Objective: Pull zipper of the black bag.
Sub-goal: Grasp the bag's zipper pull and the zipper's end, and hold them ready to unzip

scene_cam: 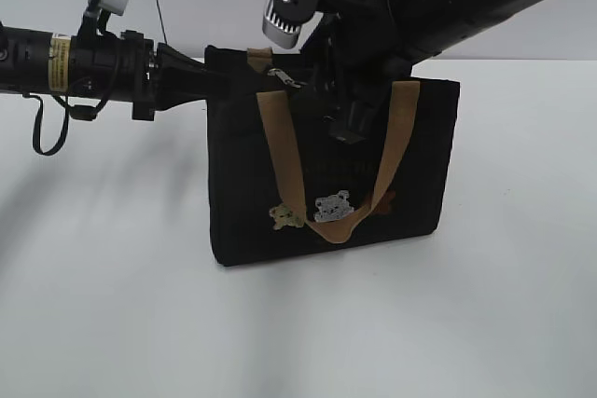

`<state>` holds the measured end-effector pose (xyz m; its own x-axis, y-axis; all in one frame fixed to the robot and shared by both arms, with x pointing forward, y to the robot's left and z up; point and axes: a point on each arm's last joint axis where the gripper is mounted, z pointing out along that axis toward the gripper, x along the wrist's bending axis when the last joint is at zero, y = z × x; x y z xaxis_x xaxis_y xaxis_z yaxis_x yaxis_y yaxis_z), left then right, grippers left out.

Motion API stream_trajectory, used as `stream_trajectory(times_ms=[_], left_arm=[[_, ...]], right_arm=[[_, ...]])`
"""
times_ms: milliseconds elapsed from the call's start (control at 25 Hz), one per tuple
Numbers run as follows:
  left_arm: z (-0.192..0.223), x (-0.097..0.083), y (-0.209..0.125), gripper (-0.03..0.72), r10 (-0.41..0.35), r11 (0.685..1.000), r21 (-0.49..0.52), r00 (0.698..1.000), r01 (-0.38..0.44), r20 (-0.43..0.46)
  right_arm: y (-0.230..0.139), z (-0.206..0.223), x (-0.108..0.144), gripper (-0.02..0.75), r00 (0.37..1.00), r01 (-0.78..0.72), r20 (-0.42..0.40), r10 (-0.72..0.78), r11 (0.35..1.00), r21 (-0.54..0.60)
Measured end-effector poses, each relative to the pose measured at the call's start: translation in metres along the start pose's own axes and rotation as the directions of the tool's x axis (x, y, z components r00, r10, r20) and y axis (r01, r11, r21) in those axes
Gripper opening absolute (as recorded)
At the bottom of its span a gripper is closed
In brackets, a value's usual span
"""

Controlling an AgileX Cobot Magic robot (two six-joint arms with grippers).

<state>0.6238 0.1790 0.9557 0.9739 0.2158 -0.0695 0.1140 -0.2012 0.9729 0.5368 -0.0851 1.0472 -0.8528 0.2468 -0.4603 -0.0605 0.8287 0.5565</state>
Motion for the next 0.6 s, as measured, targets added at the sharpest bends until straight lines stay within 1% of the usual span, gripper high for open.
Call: stream_trajectory(times_ms=[120, 200, 400, 480, 600], left_arm=[[0.0000, 0.0000, 0.0000, 0.036, 0.000, 1.000, 0.000, 1.000, 0.000, 0.000], [0.0000, 0.0000, 0.0000, 0.036, 0.000, 1.000, 0.000, 1.000, 0.000, 0.000], [0.0000, 0.0000, 0.0000, 0.036, 0.000, 1.000, 0.000, 1.000, 0.000, 0.000], [0.0000, 0.0000, 0.0000, 0.036, 0.000, 1.000, 0.000, 1.000, 0.000, 0.000], [0.0000, 0.0000, 0.0000, 0.036, 0.000, 1.000, 0.000, 1.000, 0.000, 0.000]], right_arm=[[-0.0004, 0.0011, 0.0002, 0.428, 1.000, 0.000, -0.001, 0.000, 1.000, 0.002], [-0.0004, 0.0011, 0.0001, 0.389, 1.000, 0.001, -0.001, -0.001, 1.000, 0.001], [-0.0005, 0.0018, 0.0000, 0.259, 1.000, 0.001, 0.001, -0.001, 1.000, 0.001], [-0.0004, 0.0018, -0.0001, 0.237, 1.000, 0.001, 0.003, -0.001, 1.000, 0.000], [-0.0004, 0.0018, -0.0001, 0.227, 1.000, 0.001, 0.003, -0.001, 1.000, 0.000]])
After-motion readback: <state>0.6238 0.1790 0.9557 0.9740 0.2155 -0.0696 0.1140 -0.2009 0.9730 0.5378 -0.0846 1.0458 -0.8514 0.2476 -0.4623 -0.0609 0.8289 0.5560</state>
